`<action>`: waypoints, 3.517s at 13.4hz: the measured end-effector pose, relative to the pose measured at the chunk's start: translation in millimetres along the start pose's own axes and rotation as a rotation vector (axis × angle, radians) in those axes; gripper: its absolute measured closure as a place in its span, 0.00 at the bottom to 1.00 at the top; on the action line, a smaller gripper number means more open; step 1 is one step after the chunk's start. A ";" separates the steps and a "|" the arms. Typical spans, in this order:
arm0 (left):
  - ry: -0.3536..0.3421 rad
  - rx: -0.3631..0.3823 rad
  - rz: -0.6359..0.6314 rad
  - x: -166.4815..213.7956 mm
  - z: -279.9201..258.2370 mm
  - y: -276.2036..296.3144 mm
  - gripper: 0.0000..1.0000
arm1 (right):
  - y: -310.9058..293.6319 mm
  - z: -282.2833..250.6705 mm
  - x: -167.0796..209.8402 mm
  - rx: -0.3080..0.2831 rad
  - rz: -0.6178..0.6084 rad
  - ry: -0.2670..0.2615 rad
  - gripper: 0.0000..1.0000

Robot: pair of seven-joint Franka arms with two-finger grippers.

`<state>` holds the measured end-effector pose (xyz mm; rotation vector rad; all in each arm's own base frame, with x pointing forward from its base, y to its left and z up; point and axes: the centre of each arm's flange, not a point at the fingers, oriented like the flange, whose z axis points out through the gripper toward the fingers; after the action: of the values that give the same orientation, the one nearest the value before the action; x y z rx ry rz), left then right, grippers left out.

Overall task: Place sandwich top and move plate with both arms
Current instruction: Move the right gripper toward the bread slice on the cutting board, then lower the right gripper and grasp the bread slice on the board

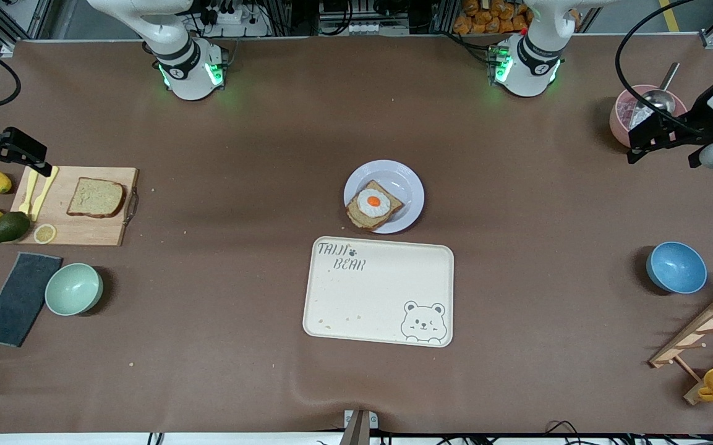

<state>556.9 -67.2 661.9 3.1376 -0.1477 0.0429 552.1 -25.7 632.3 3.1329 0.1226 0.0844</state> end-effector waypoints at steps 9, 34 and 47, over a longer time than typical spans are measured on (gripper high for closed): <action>-0.028 -0.031 0.002 5.3 13.9 2.6 0.00 | 1.7 -11.2 -2.4 0.000 0.004 -0.004 0.00; -0.071 -0.067 -0.023 3.6 33.1 -7.9 0.00 | 197.2 295.1 -64.0 0.134 -0.027 -0.313 0.25; -0.078 -0.067 -0.051 3.4 37.3 -23.5 0.00 | 271.5 403.3 -142.2 0.157 -0.065 -0.259 0.30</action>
<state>563.5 -44.2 624.7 3.0757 -0.0672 -0.0820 453.4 -308.7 223.9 3.2542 0.2394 -0.3466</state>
